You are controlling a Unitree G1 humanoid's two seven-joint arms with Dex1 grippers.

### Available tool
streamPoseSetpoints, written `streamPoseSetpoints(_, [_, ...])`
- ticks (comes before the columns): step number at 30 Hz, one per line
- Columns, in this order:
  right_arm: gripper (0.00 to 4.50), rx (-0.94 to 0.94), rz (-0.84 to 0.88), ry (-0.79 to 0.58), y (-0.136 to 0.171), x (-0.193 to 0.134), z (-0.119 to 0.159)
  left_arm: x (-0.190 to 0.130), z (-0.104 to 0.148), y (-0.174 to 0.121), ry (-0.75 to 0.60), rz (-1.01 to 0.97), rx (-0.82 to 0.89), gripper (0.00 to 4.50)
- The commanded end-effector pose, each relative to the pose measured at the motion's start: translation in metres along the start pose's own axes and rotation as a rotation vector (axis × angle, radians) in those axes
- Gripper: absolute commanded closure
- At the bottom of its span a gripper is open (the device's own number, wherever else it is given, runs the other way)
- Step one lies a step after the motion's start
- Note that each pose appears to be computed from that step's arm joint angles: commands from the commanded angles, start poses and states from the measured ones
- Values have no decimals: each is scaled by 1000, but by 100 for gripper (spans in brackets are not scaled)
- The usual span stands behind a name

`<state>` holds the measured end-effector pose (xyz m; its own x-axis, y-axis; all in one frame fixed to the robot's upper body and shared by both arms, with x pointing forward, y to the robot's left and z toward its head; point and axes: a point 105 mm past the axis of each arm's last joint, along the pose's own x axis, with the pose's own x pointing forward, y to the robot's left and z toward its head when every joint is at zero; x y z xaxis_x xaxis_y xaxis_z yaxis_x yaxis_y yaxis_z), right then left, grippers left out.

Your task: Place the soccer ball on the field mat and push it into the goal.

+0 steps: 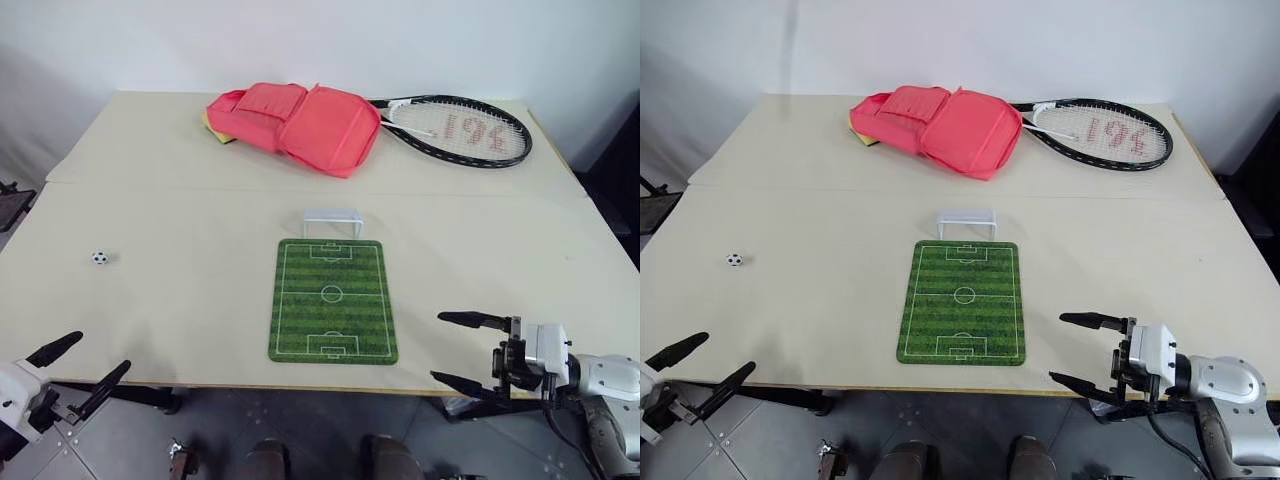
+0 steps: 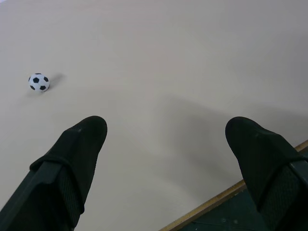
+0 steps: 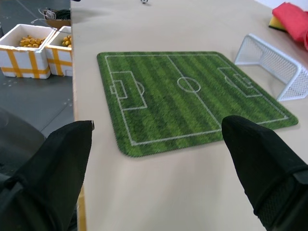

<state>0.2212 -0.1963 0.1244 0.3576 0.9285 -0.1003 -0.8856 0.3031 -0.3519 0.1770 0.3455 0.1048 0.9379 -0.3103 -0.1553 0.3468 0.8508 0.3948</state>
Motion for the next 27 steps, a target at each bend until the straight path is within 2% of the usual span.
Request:
streamPoseSetpoints(1, [0, -32, -21, -33, -5, -1, 10, 0, 6, 5, -10, 18, 1, 3])
streamPoseSetpoints(3, [0, -28, -14, -76, -4, 7, 16, 0, 6, 11, -31, 55, -71, 3])
streamPoseSetpoints(7, [0, 39, -113, -310, -16, 28, 48, -16, 4, 52, -117, 397, -222, 3])
streamPoseSetpoints(9, [0, -8, -114, -365, -15, 31, 57, -26, -1, 62, -143, 521, -296, 3])
streamPoseSetpoints(14, [0, -48, -120, -474, -12, 40, 69, -48, -33, 61, -130, 720, -421, 3])
streamPoseSetpoints(17, [0, -56, -104, -483, -11, 43, 70, -47, -40, 56, -137, 741, -458, 3])
streamPoseSetpoints(21, [0, -77, -98, -499, -13, 45, 69, -27, -30, 53, -181, 665, -481, 3])
streamPoseSetpoints(25, [0, -114, -70, -467, -12, 47, 59, -5, -8, 81, -210, 668, -482, 3])
streamPoseSetpoints(27, [0, -110, -67, -455, -11, 46, 54, 13, -4, 92, -166, 658, -470, 3])
